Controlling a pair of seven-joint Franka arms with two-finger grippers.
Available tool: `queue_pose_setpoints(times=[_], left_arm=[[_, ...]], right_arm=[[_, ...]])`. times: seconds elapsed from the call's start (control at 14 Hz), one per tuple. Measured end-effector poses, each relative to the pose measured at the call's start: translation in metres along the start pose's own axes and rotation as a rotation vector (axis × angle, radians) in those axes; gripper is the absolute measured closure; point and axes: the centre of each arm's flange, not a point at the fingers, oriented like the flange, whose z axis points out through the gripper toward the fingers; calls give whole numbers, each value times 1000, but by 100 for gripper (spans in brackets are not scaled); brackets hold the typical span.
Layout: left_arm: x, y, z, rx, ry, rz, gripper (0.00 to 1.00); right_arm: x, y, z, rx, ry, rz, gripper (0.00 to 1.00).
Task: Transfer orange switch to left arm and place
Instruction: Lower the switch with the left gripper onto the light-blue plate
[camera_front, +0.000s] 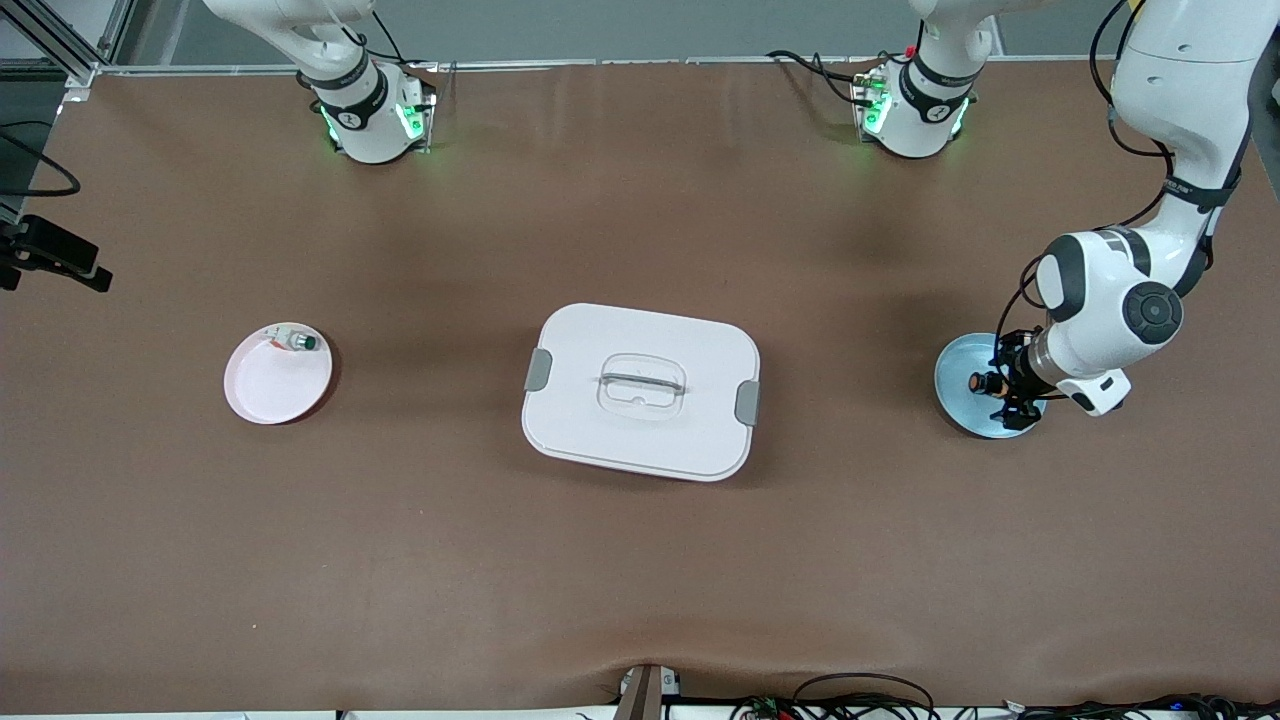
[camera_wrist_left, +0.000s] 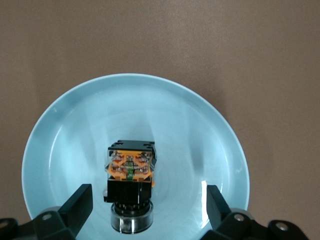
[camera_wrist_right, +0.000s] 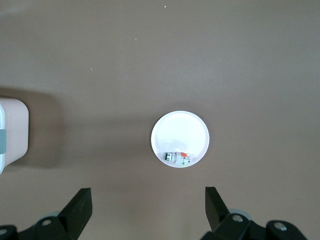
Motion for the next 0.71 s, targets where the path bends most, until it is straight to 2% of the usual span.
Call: queue_pose_setpoints(times=[0.21, 0.5, 0.71], left_arm=[[-13, 3, 0, 1, 13, 27, 0], [-25, 6, -1, 10, 63, 54, 0], [-27, 6, -1, 10, 68, 54, 0]], right_arm=[[0, -4, 0, 2, 2, -8, 0], [0, -2, 0, 3, 4, -5, 0], [0, -1, 0, 3, 4, -3, 0]])
